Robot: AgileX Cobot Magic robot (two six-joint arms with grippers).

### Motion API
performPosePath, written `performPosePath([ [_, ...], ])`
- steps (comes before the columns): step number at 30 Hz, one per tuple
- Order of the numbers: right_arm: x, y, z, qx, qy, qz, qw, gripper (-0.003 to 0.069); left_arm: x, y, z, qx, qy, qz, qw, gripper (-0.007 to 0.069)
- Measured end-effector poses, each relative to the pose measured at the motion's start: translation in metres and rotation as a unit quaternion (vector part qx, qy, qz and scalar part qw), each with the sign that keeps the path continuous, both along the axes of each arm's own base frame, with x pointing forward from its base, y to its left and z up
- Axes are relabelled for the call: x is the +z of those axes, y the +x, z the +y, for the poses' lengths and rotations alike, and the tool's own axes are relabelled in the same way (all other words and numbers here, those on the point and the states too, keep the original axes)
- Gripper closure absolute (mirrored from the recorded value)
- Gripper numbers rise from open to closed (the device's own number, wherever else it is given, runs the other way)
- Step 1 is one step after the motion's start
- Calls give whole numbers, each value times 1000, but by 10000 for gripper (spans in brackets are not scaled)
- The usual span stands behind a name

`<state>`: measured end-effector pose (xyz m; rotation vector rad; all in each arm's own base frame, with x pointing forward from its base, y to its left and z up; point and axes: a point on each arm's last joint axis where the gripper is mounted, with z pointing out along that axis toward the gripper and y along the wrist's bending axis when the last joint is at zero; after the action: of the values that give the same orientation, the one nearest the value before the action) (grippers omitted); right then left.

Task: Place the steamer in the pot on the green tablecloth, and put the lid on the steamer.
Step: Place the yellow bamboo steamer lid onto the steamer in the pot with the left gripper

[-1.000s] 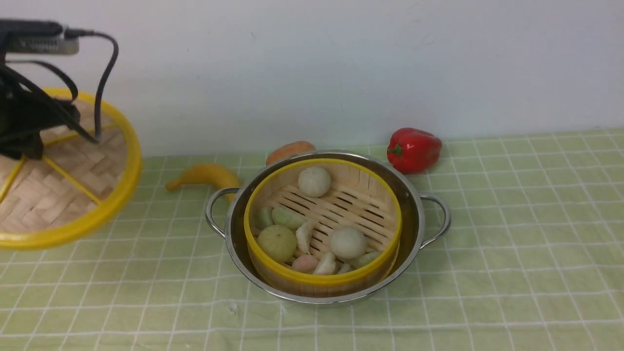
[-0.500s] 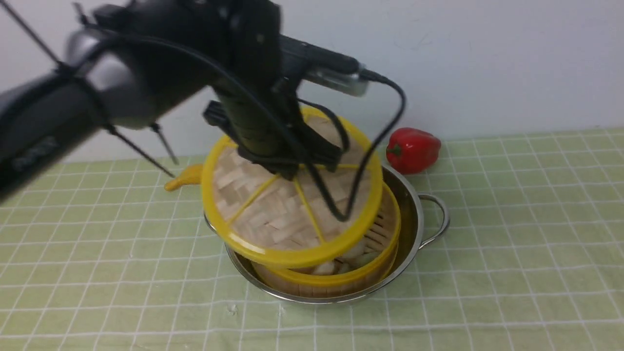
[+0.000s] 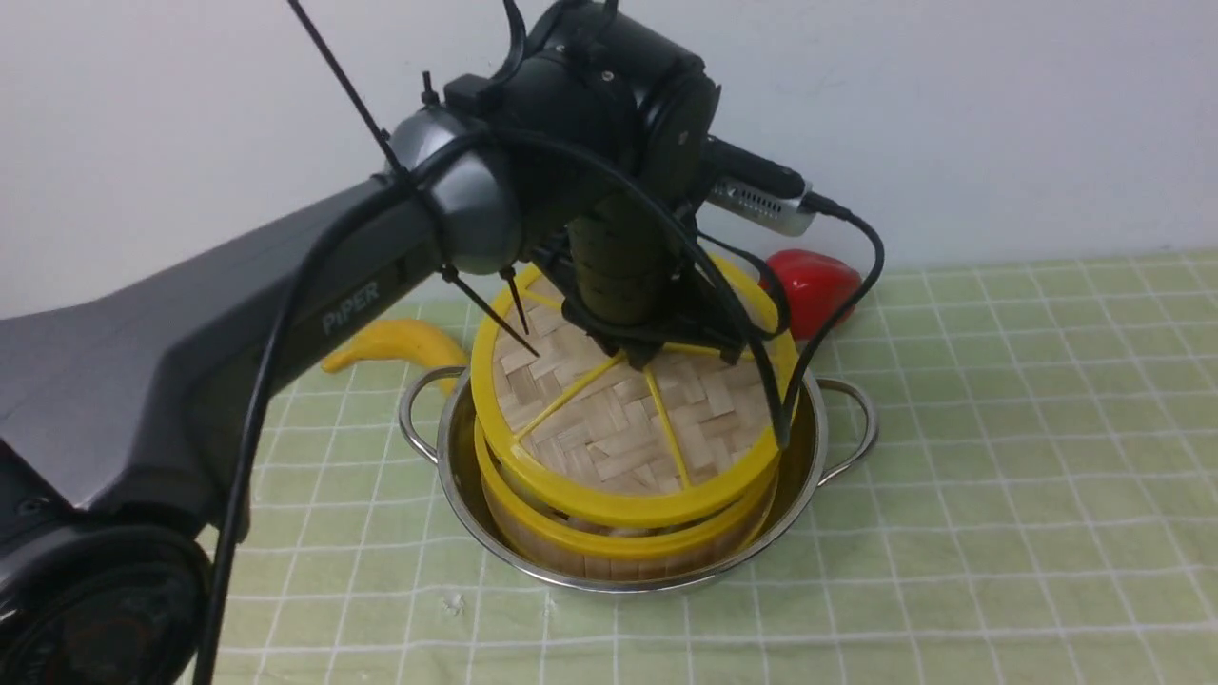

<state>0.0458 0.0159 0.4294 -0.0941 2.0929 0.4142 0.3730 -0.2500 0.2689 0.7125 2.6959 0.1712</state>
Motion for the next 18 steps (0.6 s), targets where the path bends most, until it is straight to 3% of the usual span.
performPosePath([
  [18, 0, 0, 0, 0, 0, 0, 1000, 237, -8, 12, 15, 31, -18, 21, 999, 508],
])
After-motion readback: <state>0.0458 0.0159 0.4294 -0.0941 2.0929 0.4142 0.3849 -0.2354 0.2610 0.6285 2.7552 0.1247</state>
